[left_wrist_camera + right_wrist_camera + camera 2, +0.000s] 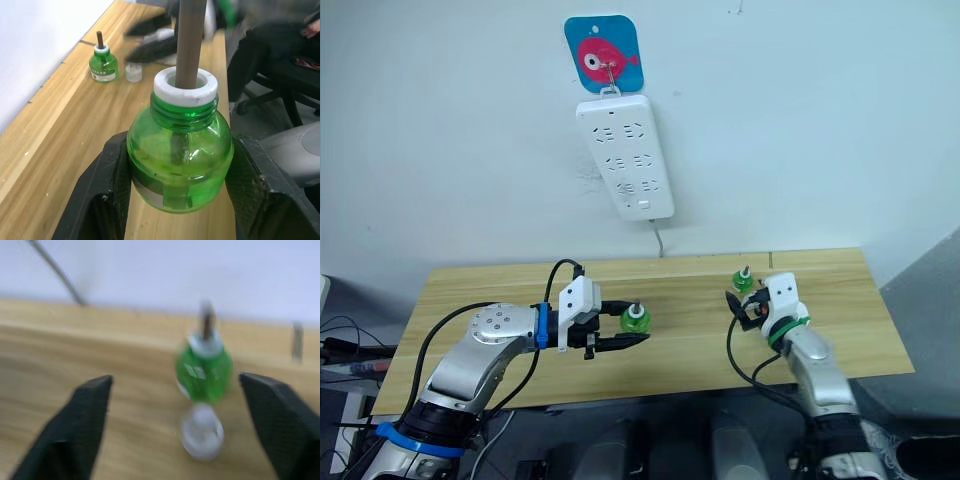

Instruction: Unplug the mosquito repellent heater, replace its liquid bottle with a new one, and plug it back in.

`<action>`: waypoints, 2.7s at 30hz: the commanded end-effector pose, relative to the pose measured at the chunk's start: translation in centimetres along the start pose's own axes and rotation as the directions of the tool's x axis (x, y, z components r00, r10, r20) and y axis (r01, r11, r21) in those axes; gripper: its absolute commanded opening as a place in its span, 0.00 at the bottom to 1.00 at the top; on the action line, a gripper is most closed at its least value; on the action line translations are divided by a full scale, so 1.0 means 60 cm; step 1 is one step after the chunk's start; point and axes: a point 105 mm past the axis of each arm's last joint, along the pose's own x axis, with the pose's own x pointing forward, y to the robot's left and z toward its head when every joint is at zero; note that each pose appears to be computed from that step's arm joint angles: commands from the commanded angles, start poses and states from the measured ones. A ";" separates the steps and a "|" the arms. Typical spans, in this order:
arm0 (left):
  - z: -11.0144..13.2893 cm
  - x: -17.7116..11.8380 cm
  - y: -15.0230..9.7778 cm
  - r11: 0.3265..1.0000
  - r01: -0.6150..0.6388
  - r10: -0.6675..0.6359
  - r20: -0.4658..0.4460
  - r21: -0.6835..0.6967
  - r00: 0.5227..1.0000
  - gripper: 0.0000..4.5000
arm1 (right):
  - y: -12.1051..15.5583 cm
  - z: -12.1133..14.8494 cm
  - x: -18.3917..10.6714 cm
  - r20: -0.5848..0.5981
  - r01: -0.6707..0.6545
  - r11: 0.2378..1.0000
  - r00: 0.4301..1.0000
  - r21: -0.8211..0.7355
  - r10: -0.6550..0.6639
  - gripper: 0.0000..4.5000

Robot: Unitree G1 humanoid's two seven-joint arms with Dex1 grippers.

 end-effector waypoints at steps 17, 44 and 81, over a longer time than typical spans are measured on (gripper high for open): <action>0.077 0.032 -0.010 0.988 0.125 -0.138 0.147 0.095 0.979 0.50 | 0.217 0.167 -0.004 -0.020 -0.692 0.706 0.716 -0.151 0.697 0.91; 0.082 0.012 0.030 0.976 0.063 0.002 0.299 -0.207 0.954 1.00 | 0.146 0.238 -0.016 0.223 -0.568 0.817 0.812 0.094 0.539 0.18; 0.215 0.006 0.012 0.633 0.444 0.123 0.649 -0.634 0.751 0.52 | 0.166 0.293 -0.045 0.481 -0.593 0.485 0.805 0.643 0.346 0.18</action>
